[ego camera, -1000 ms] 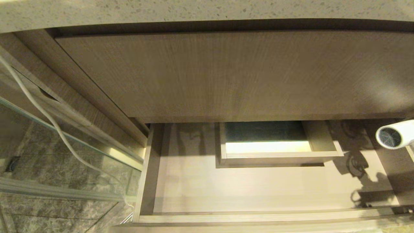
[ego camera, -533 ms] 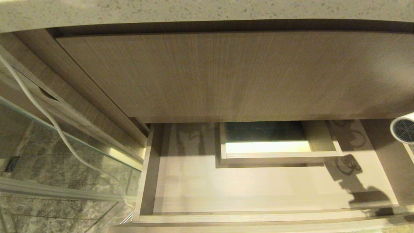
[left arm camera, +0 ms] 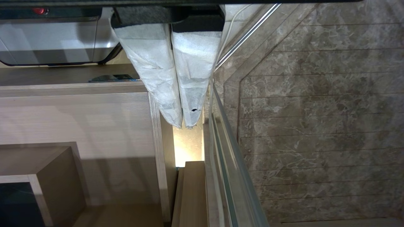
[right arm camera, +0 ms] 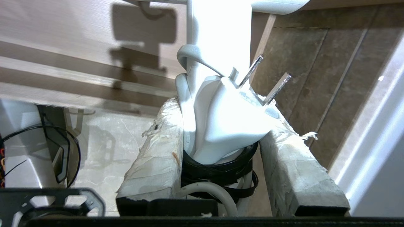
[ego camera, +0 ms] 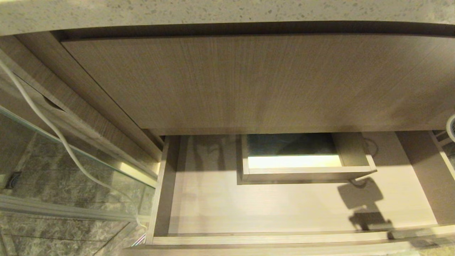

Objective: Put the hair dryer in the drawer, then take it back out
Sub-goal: Place it on the countertop

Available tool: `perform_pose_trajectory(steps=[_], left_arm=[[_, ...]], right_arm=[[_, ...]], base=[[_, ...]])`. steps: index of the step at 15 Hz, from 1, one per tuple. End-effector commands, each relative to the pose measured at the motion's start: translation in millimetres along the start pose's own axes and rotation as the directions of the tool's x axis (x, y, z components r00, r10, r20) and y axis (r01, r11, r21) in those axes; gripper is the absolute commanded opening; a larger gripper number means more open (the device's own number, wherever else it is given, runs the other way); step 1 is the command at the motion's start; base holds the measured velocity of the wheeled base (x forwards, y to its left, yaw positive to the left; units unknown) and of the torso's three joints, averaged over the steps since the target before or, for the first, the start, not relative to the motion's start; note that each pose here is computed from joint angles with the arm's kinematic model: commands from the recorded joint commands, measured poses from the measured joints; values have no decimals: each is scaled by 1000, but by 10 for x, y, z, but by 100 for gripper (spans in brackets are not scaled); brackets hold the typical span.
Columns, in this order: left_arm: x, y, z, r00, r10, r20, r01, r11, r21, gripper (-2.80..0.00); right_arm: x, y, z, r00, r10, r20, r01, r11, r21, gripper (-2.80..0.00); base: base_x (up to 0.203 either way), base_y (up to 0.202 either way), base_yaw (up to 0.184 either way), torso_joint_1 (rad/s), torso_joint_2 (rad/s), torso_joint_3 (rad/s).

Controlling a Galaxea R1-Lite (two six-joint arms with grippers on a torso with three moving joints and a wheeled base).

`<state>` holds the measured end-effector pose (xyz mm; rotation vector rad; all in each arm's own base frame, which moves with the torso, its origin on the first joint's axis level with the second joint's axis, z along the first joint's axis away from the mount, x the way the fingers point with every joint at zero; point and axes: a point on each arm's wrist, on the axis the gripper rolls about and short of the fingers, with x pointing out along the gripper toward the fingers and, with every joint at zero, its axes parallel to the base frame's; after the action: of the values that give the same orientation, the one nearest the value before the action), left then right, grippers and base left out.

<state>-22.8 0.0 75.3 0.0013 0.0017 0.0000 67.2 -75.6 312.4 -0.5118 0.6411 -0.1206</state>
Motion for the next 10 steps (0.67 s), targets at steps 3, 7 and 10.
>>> perform_pose_trajectory(steps=[3,7,10], left_arm=[[0,0,0,1000,0,0,0,1000,0,-280],[-1,0,0,1000,0,2,0,1000,0,-280],[-1,0,0,1000,0,2,0,1000,0,-280]], right_arm=[[-348,204,112,999,-42,34,43,998,-37,-280],[-427,186,177,996,-73,54,73,997,-2,-280],[-455,192,193,994,-88,67,89,996,-8,-280]], base=[[0,0,0,0,0,0],[0,0,0,0,0,0],[0,0,0,26,-19,-7]])
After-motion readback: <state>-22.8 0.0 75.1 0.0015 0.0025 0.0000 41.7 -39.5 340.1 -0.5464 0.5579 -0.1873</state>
